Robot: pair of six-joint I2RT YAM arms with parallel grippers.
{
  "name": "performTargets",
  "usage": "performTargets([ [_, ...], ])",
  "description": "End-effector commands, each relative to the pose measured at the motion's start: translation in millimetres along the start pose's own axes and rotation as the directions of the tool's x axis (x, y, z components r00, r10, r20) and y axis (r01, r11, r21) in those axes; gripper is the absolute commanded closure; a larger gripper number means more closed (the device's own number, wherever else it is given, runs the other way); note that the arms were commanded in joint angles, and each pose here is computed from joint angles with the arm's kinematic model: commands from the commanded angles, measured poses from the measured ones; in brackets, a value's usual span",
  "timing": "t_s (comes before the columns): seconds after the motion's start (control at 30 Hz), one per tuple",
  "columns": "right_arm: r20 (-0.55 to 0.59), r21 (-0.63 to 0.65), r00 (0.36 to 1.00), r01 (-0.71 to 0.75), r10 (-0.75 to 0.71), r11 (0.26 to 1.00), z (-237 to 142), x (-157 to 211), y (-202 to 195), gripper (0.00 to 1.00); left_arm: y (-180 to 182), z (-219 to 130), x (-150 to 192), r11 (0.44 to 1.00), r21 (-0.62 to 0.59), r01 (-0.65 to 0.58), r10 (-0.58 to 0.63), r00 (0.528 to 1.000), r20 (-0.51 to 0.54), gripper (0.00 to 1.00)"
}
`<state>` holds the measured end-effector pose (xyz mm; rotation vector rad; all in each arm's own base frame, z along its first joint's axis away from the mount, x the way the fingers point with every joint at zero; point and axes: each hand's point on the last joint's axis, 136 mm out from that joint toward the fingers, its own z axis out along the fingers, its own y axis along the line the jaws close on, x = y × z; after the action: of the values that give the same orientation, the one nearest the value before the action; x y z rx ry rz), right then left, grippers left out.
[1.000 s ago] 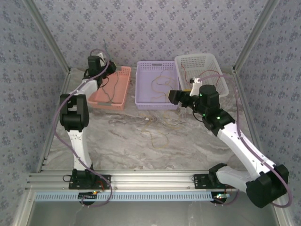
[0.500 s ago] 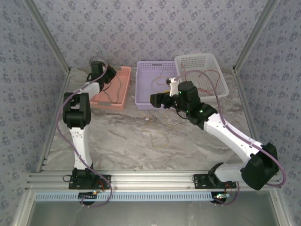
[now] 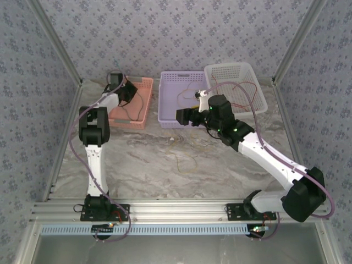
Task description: Untangle the cables
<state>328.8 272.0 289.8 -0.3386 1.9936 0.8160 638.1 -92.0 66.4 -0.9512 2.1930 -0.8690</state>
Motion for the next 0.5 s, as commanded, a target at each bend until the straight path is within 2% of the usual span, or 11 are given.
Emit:
performTargets([
  [0.0,0.041,0.002,0.999,0.021,-0.021,1.0,-6,-14,4,0.15,15,3,11,0.995,-0.082,0.062,-0.067,0.996,-0.057,1.0],
  [0.23,0.043,0.009,0.999,0.021,-0.022,1.0,-6,-14,2,0.15,14,5,13,0.988,-0.112,0.107,-0.118,0.989,-0.09,1.0],
  [0.3,0.04,0.009,0.999,0.021,-0.021,1.0,-5,-14,1,0.15,10,6,14,0.99,-0.092,0.105,-0.114,0.988,-0.1,0.92],
  [0.4,0.039,0.01,0.999,0.023,-0.023,1.0,-5,-13,1,0.15,-1,3,13,0.994,-0.058,0.093,-0.099,0.988,-0.114,0.69],
  [0.47,0.04,0.011,0.999,0.022,-0.023,1.0,-4,-14,0,0.15,-12,-4,11,0.996,-0.033,0.082,-0.085,0.99,-0.116,0.59],
])
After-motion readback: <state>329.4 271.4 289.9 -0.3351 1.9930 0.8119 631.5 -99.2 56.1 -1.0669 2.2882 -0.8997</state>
